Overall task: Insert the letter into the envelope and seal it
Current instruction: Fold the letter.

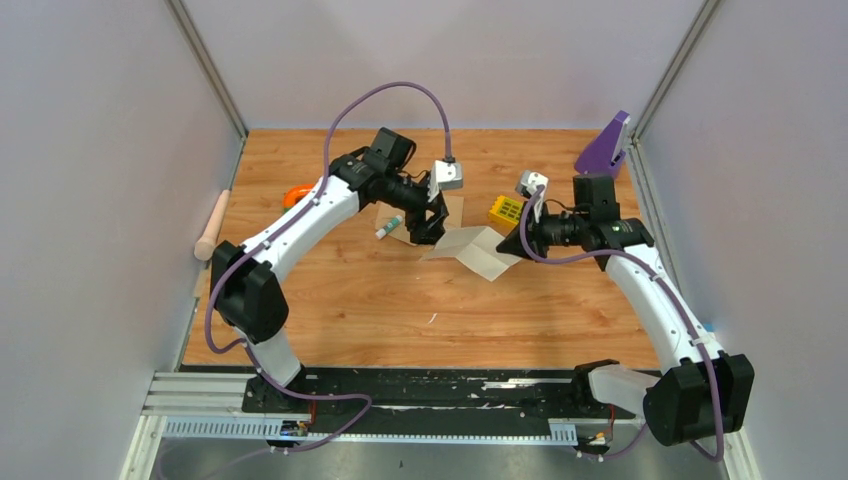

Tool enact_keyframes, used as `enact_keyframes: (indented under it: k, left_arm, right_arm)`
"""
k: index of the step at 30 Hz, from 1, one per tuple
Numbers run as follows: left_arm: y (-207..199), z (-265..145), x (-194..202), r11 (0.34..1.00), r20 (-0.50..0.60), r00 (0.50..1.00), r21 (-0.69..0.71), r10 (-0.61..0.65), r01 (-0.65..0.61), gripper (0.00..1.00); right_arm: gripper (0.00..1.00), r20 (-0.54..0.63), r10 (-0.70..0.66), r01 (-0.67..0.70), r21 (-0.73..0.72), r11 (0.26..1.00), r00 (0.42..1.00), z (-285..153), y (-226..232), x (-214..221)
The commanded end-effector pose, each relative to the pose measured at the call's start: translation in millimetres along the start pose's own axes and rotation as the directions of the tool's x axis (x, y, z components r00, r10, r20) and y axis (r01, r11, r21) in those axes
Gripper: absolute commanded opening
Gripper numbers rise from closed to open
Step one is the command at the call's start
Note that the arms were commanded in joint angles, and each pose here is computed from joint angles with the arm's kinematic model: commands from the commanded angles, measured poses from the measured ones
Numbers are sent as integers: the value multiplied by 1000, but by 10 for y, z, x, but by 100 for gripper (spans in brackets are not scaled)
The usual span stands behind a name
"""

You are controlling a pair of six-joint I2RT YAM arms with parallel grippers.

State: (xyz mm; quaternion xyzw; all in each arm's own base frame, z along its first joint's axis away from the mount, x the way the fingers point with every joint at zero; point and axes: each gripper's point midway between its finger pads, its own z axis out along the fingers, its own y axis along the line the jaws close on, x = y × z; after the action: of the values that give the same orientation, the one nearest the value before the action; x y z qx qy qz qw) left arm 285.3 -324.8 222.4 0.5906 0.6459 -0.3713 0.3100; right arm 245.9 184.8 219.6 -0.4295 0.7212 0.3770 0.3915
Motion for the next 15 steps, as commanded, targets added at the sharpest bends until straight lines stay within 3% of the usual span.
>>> enact_keyframes:
  k: [1, 15]
  left_arm:
    - [-202, -82, -217, 997, 51, 996, 44, 68, -70, 85]
    - [-372, 205, -156, 991, 16, 998, 115, 68, -70, 87]
  right_arm:
    - [0, 74, -35, 35, -3, 999, 997, -44, 16, -259]
    - [0, 121, 9, -5, -37, 999, 993, -57, 61, -371]
